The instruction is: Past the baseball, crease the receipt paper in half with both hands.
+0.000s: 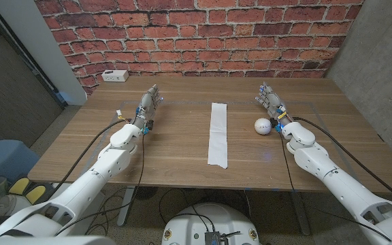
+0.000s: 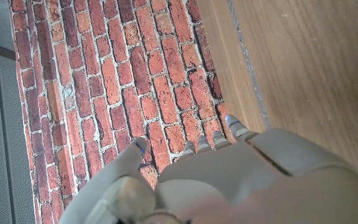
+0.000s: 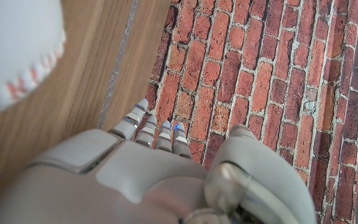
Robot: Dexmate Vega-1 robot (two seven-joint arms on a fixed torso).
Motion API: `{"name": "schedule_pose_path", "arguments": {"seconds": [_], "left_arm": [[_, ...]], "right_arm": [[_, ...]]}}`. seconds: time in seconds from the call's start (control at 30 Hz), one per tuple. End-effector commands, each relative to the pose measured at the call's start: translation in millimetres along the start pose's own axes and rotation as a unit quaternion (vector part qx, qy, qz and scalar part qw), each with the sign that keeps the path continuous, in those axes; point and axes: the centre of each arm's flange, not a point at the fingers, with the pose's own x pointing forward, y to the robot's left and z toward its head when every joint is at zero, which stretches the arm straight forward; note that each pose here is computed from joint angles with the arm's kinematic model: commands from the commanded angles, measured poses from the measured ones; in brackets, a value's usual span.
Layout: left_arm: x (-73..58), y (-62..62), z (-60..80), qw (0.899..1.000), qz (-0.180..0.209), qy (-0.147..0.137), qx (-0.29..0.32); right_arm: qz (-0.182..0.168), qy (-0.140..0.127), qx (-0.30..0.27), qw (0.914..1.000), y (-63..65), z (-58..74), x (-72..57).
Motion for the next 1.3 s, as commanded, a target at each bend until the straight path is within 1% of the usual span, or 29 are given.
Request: {"name": "schedule_pose_path", "arguments": {"seconds": [0.03, 0.1, 0.17, 0.3, 0.47, 0.57, 0.67, 0.7, 0.8, 0.83, 0.87, 1.1, 1.2, 1.3], "left_arm": [[2.9, -8.1, 11.8, 0.994, 0.001, -0.002, 0.109], [3.1, -13.0, 19.3, 0.987, 0.007, -0.002, 0.16], [3.8, -18.9, 26.9, 0.977, 0.006, -0.003, 0.211], [5.8, -32.0, 40.3, 0.953, -0.001, -0.006, 0.304], [7.6, -46.9, 51.5, 0.923, -0.017, -0.004, 0.385], [8.1, -56.7, 58.5, 0.899, -0.028, -0.005, 0.437], [7.8, -67.7, 64.9, 0.873, -0.04, -0.007, 0.486], [7.5, -71.5, 66.8, 0.863, -0.042, -0.007, 0.503], [5.9, -83.9, 71.8, 0.825, -0.044, -0.004, 0.563], [5.4, -87.4, 72.4, 0.816, -0.045, -0.005, 0.576], [4.9, -90.3, 72.8, 0.81, -0.047, -0.006, 0.585], [0.4, -106.7, 73.1, 0.781, -0.069, -0.013, 0.621], [-2.5, -113.7, 73.3, 0.772, -0.08, -0.021, 0.631], [-5.7, -120.3, 73.6, 0.765, -0.092, -0.03, 0.637]], "right_arm": [[0.002, 0.001, -0.011, 0.9999, 2.2, 0.5, 1.1], [0.003, 0.001, -0.016, 0.9999, 3.2, 1.4, 2.0], [0.007, -0.001, -0.025, 0.9997, 4.3, 2.3, 2.8], [0.011, -0.002, -0.038, 0.9992, 7.4, 4.6, 5.7], [0.016, -0.004, -0.05, 0.9986, 10.9, 6.0, 8.5], [0.02, -0.006, -0.06, 0.998, 13.0, 7.8, 9.9], [0.026, -0.008, -0.07, 0.9972, 15.6, 10.5, 11.2], [0.027, -0.009, -0.071, 0.9971, 16.5, 11.4, 11.5], [0.031, -0.012, -0.081, 0.9961, 19.3, 13.8, 11.9], [0.032, -0.014, -0.085, 0.9957, 20.2, 14.6, 11.9], [0.035, -0.016, -0.091, 0.9951, 21.0, 15.4, 11.8], [0.039, -0.021, -0.11, 0.9929, 26.6, 19.1, 9.4], [0.042, -0.024, -0.118, 0.9919, 28.6, 20.7, 7.5], [0.043, -0.028, -0.123, 0.9912, 30.4, 22.1, 5.3]]}}
